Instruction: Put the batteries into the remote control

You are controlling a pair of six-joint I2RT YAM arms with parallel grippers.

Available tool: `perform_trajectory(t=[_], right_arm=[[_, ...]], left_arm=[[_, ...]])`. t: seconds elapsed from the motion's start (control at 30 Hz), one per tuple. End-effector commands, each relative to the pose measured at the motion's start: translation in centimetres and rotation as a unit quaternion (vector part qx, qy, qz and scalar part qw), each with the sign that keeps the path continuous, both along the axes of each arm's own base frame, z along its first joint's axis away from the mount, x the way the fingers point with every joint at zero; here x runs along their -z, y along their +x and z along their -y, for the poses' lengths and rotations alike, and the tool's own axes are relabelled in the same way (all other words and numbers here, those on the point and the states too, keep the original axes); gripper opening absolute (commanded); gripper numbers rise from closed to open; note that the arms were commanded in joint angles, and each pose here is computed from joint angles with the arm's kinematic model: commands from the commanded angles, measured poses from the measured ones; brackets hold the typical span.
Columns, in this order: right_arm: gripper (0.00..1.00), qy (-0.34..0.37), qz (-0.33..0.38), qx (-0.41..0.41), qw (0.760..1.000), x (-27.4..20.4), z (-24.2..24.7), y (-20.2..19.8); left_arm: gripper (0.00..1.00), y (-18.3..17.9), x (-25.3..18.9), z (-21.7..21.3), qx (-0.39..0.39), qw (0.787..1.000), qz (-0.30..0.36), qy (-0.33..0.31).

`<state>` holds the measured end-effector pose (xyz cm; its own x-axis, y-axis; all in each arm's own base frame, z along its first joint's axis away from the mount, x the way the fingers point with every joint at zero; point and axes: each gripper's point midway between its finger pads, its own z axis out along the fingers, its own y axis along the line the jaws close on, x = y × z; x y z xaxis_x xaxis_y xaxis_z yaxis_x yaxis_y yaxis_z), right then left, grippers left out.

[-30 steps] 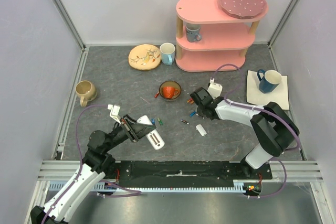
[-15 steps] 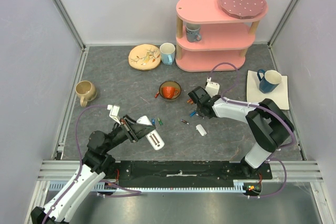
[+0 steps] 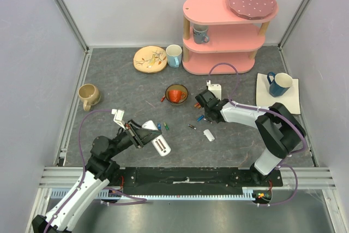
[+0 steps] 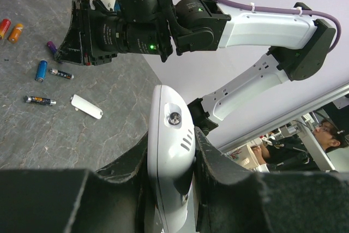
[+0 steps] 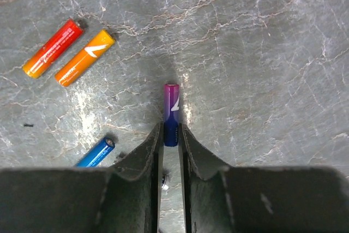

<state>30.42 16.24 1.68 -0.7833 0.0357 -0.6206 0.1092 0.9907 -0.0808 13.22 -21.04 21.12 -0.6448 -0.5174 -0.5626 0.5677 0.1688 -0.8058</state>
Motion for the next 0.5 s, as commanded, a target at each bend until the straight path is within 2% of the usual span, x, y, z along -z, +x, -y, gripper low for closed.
perform_trajectory(t=[0.0, 0.2, 0.33, 0.47], right_arm=[[0.26, -0.047, -0.03, -0.068, 0.996, 0.2, 1.0, -0.9], [0.38, -0.046, -0.037, -0.073, 0.996, 0.5, 1.4, -0.9], [0.39, -0.025, -0.041, -0.066, 0.997, 0.8, 1.2, -0.6], [0.33, 0.008, -0.052, -0.053, 0.997, 1.6, 1.2, -0.7]], left_arm=[[0.02, 0.2, 6.7, 0.2, 0.002, 0.997, -0.066, 0.026], [0.02, 0.4, 6.8, 0.2, -0.002, 0.997, -0.067, 0.027], [0.02, 0.4, 6.8, 0.3, 0.001, 0.997, -0.07, 0.031], [0.02, 0.4, 6.8, 0.3, 0.001, 0.997, -0.07, 0.032]])
